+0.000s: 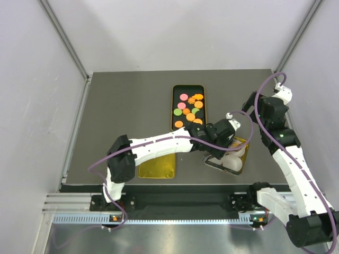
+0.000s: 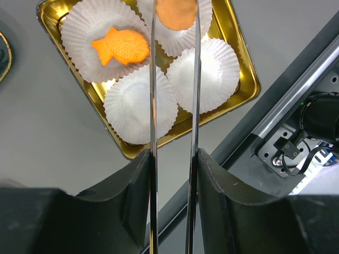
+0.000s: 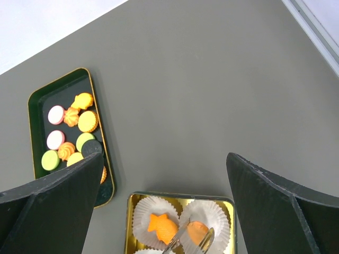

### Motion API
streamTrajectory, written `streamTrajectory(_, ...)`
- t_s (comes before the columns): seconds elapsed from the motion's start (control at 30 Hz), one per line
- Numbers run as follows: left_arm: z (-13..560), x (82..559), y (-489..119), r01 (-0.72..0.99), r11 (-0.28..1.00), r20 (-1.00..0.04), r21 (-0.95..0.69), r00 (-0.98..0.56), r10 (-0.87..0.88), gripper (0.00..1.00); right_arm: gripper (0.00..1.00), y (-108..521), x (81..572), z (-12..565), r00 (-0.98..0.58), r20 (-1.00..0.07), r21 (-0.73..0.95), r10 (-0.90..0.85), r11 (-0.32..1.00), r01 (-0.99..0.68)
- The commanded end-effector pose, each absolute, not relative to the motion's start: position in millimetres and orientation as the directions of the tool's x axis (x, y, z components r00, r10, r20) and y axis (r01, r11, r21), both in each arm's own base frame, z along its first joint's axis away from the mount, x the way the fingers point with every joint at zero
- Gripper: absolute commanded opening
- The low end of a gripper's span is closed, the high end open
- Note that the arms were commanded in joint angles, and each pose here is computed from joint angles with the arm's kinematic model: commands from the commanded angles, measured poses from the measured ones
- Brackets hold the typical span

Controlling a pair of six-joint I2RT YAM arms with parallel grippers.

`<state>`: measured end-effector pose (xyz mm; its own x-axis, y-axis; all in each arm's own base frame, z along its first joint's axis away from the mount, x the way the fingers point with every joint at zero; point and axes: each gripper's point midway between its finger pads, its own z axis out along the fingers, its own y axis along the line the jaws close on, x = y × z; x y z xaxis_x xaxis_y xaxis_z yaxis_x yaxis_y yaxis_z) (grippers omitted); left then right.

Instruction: Pack the cookies

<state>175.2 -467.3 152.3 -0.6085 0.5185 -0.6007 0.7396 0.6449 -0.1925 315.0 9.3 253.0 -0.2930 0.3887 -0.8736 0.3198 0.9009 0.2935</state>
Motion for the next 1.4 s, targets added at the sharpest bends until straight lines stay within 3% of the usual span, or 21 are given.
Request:
streamTrajectory(0.0, 161.4, 180.4, -479.3, 0.750, 0.629, -0.644, -0.204, -0.587, 0.491, 0.42, 1.00, 2.3, 320.4, 281.2, -0.217, -0.889, 0.324, 0.402, 0.889, 0.323)
streamTrajectory(0.27, 161.8, 182.1, -482.7, 0.755, 0.625, -0.650, -0.196, -0.577, 0.493, 0.54, 1.00, 4.0, 321.2, 281.1, -0.225, -0.887, 0.324, 0.402, 0.892, 0.315)
streamTrajectory(0.87, 230.0, 185.2, -464.4, 0.763, 0.605, -0.747, -0.230, -0.537, 0.393, 0.53, 1.00, 8.1, 332.5, 274.7, -0.258, -0.875, 0.326, 0.410, 0.892, 0.313)
streamTrajectory(1.17, 222.6, 198.5, -406.8, 0.672, 0.715, -0.730, -0.193, -0.586, 0.353, 0.51, 1.00, 14.0, 345.3, 273.3, -0.270, -0.865, 0.343, 0.424, 0.891, 0.298)
streamTrajectory(1.37, 208.5, 241.6, -342.5, 0.518, 0.835, -0.699, -0.186, -0.667, 0.259, 0.51, 1.00, 22.8, 351.8, 260.0, -0.303, -0.852, 0.354, 0.427, 0.896, 0.267)
